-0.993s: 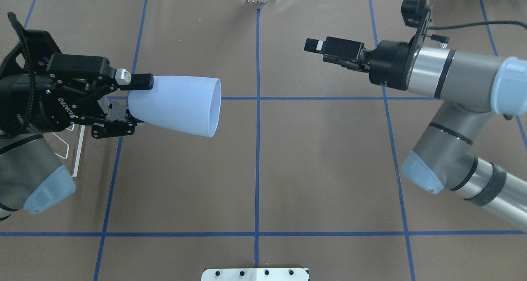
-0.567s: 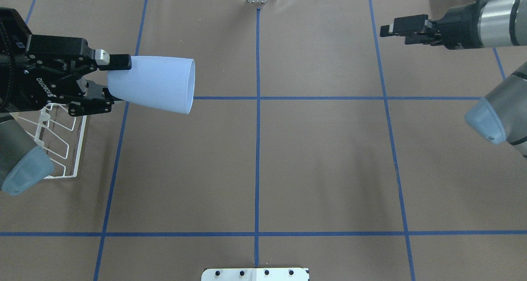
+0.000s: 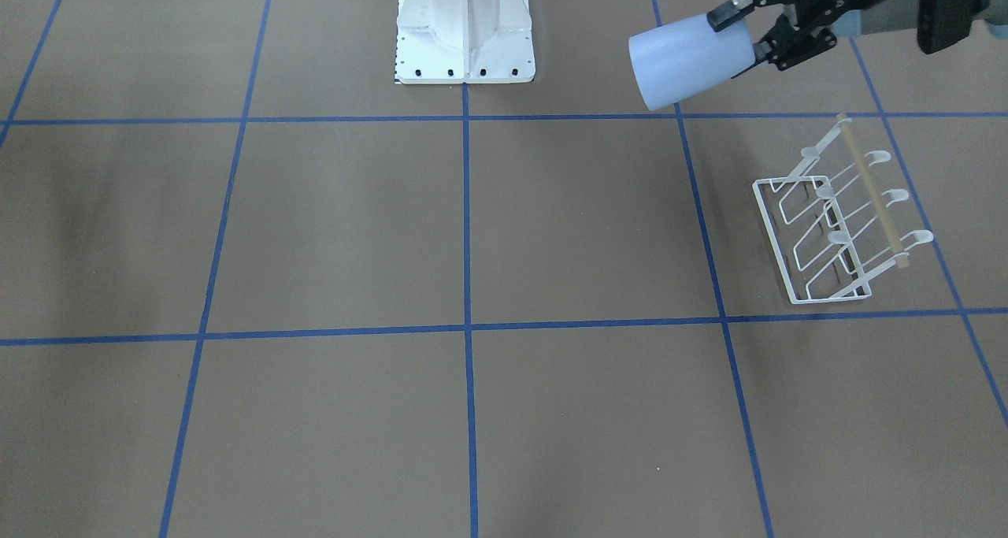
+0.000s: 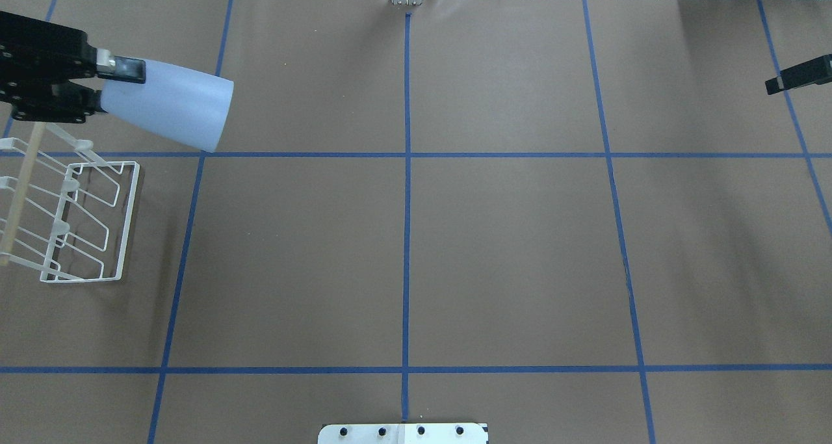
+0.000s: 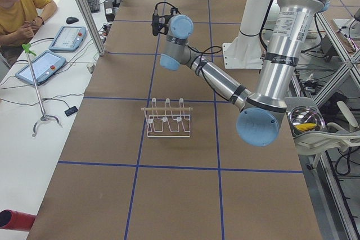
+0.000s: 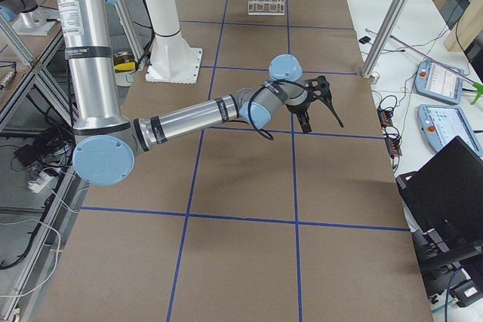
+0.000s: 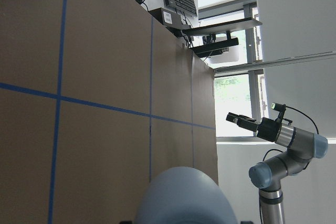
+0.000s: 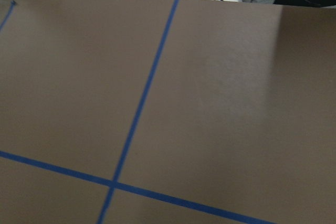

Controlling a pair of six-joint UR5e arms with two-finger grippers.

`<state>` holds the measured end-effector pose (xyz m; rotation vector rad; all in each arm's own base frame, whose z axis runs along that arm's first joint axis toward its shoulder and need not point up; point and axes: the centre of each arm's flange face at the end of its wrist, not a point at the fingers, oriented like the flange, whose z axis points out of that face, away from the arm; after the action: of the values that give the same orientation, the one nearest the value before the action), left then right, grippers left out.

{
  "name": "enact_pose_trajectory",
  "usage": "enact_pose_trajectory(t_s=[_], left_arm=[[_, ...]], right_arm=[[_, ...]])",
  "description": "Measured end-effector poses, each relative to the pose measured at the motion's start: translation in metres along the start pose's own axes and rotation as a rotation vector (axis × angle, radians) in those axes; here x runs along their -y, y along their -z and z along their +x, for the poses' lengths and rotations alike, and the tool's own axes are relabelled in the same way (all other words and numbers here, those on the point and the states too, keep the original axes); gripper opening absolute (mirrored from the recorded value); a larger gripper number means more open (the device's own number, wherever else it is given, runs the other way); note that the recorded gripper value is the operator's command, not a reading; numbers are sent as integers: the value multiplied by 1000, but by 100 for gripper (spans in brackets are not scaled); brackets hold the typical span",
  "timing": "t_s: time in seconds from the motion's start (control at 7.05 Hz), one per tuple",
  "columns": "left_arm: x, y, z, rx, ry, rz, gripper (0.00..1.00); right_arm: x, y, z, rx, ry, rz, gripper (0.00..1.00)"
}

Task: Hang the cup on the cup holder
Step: 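Carry the cup toward the rack with the left gripper while the right gripper withdraws, then lower the cup onto the rack's wooden peg with the left gripper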

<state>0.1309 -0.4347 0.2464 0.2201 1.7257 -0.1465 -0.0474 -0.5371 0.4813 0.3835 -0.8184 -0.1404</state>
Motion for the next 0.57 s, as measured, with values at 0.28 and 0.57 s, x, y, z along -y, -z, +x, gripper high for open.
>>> enact_pose_trajectory(t_s=[0.28, 0.57], left_arm=[[19, 30, -18, 109, -66, 17, 0], [28, 46, -52, 220, -133, 26, 0]], right_arm=[[-18, 21, 61, -66, 53, -132, 100], [-43, 36, 97, -88, 51, -194, 100]])
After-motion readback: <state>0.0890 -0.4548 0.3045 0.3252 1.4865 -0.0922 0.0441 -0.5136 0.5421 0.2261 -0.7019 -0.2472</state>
